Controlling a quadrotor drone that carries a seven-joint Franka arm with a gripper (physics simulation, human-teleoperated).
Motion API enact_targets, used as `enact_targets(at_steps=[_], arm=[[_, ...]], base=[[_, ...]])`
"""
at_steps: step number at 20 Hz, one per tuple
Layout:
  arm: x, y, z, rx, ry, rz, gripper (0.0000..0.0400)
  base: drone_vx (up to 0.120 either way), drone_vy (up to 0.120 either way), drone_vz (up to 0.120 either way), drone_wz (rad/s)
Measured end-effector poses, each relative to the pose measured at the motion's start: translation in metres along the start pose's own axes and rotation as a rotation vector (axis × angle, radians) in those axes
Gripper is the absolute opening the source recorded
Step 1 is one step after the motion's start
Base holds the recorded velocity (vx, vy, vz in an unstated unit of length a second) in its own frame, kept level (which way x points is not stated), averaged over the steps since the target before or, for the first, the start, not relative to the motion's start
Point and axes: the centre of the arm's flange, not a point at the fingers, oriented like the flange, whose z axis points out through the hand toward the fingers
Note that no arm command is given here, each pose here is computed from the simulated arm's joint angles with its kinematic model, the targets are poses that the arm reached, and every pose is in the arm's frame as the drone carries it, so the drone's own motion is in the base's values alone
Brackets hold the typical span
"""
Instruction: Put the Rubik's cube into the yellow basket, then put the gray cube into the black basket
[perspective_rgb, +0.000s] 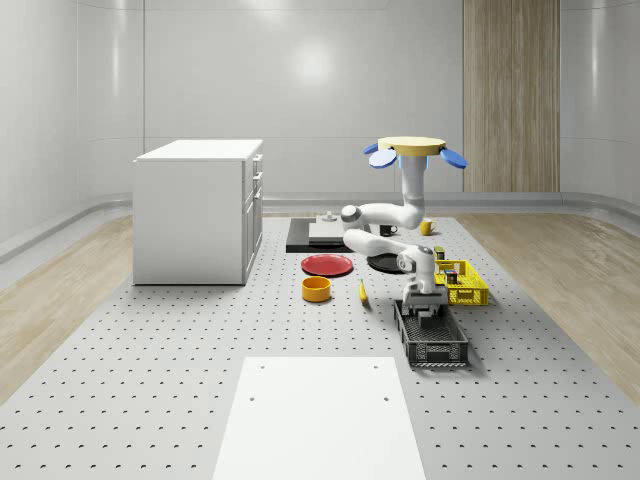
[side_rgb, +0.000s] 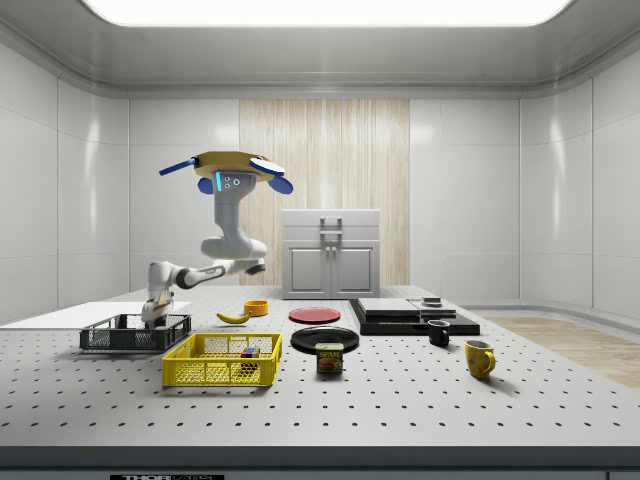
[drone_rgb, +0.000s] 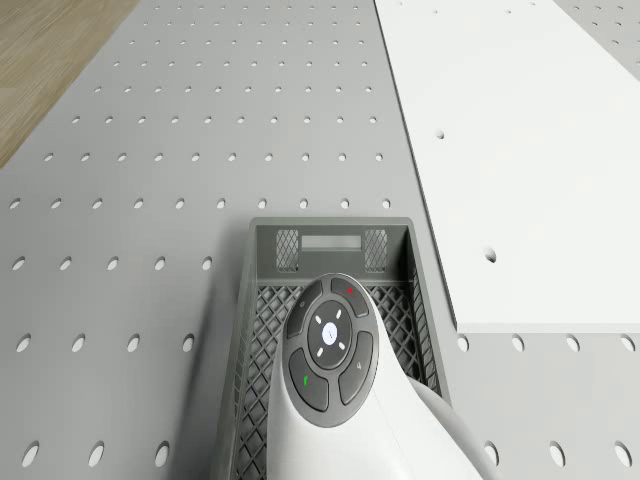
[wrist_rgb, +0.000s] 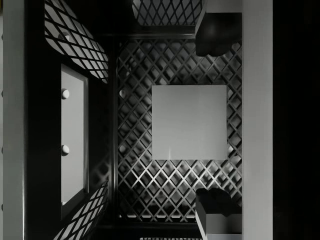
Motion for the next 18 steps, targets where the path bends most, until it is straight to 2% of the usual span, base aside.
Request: enact_targets(at_steps=[7,18], arm=[[0.000,0.000,-0.011,0.000,0.000,0.000,0.0399],[0.000,0.000,-0.014,0.000,0.000,0.000,0.0400]], base=[[0.000,0.000,0.000,0.000],[0.000,0.000,0.000,0.000]])
